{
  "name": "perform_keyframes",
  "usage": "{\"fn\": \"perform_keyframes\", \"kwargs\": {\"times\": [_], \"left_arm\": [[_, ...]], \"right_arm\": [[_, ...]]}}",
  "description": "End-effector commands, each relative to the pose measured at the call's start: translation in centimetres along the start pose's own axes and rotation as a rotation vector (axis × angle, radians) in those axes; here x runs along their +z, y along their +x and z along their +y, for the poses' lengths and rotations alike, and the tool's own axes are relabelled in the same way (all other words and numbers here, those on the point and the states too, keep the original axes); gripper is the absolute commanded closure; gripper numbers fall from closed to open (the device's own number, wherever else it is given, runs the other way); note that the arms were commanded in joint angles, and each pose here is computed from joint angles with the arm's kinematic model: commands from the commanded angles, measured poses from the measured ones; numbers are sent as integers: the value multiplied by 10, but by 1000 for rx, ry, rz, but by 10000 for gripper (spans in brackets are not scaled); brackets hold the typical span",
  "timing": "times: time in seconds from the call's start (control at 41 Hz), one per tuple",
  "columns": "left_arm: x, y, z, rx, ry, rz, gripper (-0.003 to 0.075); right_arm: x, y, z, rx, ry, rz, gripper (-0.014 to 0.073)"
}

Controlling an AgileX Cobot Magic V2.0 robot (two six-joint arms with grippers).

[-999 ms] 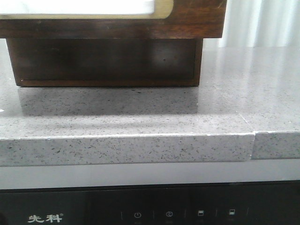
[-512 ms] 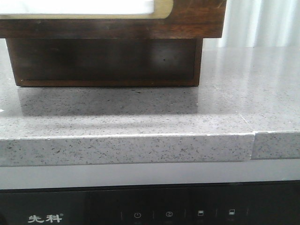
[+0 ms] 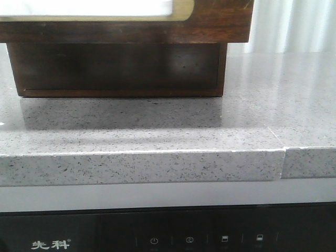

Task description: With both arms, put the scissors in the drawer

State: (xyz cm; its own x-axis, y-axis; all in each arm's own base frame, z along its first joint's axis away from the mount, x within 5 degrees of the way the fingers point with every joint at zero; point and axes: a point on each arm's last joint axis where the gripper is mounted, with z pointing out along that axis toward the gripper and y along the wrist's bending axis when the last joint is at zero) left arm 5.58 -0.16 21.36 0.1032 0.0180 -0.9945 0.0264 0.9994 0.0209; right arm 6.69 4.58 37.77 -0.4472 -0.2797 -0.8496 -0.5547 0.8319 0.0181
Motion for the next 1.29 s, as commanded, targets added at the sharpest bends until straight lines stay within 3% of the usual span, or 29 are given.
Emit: {"fn": "perform_keyframes", "kwargs": {"times": [0.0, 0.268, 0.439, 0.609, 0.755, 1.023, 1.267], "left_arm": [[-1, 0, 1, -10, -7, -75, 741], [-1, 0, 1, -10, -7, -75, 741], [-1, 0, 0, -10, -4, -75, 741], [-1, 0, 0, -10, -4, -75, 741], [-1, 0, 0, -10, -4, -75, 741], [-1, 0, 0, -10, -4, -75, 741], [-1, 0, 0, -10, -4, -75, 741]], "right_arm": [[-5, -11, -1, -7, 11, -89, 664], [-8, -7, -2, -7, 24, -106, 664], [-3, 16, -18, 60, 219, -245, 664], [10, 68, -30, 113, 459, -460, 664], [28, 111, -33, 116, 561, -554, 664], [59, 162, -35, 101, 594, -628, 664], [59, 163, -34, 119, 579, -654, 664]]}}
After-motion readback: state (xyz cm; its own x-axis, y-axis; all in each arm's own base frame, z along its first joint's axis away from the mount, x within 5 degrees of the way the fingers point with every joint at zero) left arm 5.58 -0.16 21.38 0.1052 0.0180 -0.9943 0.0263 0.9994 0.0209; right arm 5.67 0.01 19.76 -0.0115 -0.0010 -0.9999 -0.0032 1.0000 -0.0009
